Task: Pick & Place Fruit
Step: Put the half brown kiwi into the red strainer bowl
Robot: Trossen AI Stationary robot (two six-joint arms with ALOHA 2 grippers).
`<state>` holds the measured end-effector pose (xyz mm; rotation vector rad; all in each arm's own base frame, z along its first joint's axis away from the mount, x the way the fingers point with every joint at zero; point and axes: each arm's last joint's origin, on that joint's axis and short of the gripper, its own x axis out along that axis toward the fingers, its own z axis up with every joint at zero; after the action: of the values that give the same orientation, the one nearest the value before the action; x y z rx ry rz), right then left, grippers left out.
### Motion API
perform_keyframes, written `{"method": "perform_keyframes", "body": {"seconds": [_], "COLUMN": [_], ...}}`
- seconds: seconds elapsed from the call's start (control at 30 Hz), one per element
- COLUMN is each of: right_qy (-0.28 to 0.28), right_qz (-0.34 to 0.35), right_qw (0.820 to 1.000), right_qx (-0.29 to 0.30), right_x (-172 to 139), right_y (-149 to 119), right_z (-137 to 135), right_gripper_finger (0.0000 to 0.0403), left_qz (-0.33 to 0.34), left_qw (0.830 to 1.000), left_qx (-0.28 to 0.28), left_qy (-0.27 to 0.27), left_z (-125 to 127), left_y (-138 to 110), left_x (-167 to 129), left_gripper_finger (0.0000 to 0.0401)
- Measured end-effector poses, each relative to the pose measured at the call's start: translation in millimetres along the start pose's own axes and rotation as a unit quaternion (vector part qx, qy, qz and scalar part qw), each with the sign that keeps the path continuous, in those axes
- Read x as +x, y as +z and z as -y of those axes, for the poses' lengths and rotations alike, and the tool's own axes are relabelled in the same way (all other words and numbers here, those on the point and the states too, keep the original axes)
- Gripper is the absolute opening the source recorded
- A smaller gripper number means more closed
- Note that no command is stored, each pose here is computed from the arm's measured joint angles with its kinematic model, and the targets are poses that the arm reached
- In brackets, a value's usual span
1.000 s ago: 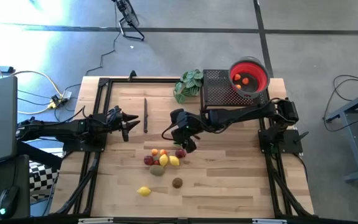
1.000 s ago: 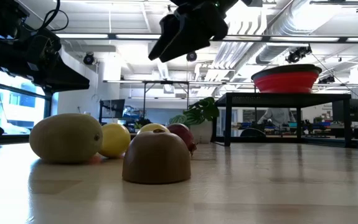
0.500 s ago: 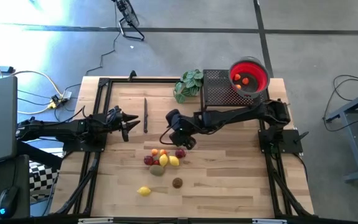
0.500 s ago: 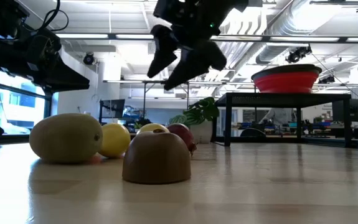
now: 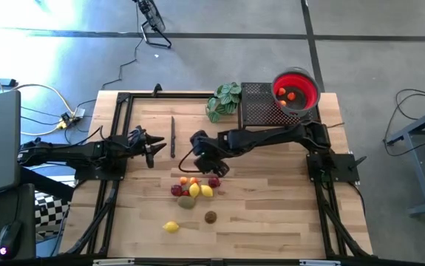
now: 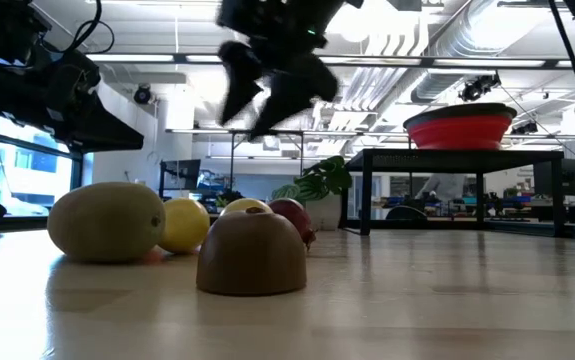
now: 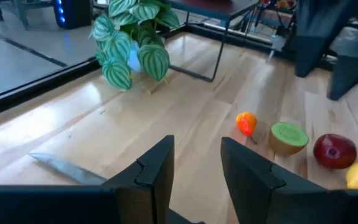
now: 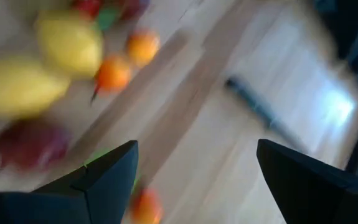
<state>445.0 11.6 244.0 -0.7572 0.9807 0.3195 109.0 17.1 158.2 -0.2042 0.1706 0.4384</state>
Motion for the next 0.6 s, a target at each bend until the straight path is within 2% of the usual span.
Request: {"method": "perform_keyframes", "body": {"seconds": [0.17, 0.4, 0.6], "right_qy": [0.055, 0.082, 0.104], "right_qz": [-0.036, -0.03, -0.033], "right_qw": [0.998, 0.996, 0.994], "right_qx": [-0.004, -0.007, -0.01], "right_x": [1.6, 6.7, 28.0], "right_y": [-8.8, -12.5, -13.8], "right_z": [-9.0, -14.0, -19.9], "right_gripper_finger": [0.032, 0.032, 0.032], "left_qz": [0.0, 0.0, -0.001], "left_qw": [1.0, 1.0, 1.0], "left_qx": [0.0, 0.0, 0.0], "left_qy": [0.0, 0.0, 0.0], "left_z": [0.0, 0.0, 0.0], "left_y": [0.0, -0.1, -0.1], "left_x": [0.1, 0.1, 0.1], "left_gripper_finger": [0.0127, 0.0127, 0.0127]}}
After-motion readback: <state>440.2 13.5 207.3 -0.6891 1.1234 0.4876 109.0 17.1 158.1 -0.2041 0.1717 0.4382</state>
